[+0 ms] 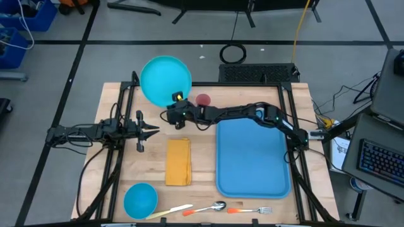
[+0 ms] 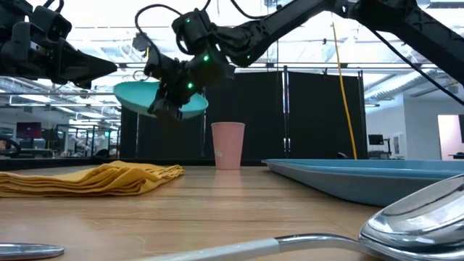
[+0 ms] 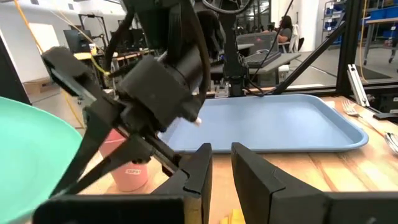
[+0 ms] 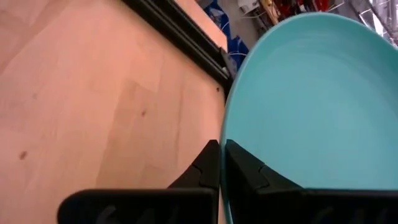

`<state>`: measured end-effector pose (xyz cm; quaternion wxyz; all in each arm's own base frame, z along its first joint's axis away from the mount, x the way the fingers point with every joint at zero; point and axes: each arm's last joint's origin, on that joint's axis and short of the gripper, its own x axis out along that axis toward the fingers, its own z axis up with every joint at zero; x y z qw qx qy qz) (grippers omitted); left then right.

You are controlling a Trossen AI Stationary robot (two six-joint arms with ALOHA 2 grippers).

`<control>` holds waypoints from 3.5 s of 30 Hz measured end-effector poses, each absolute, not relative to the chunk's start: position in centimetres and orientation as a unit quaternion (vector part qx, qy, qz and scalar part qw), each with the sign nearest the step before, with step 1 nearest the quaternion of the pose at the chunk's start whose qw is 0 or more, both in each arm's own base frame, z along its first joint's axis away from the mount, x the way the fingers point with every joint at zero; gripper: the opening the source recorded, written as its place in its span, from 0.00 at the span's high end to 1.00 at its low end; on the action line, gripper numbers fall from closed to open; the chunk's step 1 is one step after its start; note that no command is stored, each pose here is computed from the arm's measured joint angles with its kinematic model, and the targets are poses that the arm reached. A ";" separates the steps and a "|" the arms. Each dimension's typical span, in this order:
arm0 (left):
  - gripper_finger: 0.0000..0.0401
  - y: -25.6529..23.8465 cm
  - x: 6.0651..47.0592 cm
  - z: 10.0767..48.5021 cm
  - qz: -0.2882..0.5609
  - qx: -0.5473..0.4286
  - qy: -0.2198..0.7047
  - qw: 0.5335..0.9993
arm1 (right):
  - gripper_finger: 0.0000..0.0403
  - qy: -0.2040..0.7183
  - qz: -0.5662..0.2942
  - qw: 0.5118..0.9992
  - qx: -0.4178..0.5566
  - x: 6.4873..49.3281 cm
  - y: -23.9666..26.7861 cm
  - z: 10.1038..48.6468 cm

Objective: Set up tray
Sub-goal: Put the blue plate on the blue tray

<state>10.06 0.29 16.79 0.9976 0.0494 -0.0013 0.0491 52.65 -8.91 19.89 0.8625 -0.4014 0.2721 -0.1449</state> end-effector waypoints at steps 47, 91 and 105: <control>0.83 0.3 10.1 16.8 0.049 0.049 -0.001 0.998 | 1.00 0.392 -0.221 0.865 -0.222 35.2 0.0 30.0; 0.83 0.3 10.1 16.8 0.049 0.049 -0.001 0.998 | 1.00 0.449 -0.214 0.863 0.090 22.8 12.6 16.2; 0.83 0.3 10.1 16.8 0.049 0.049 -0.001 0.998 | 1.00 0.498 -0.187 0.831 0.162 23.0 13.8 14.7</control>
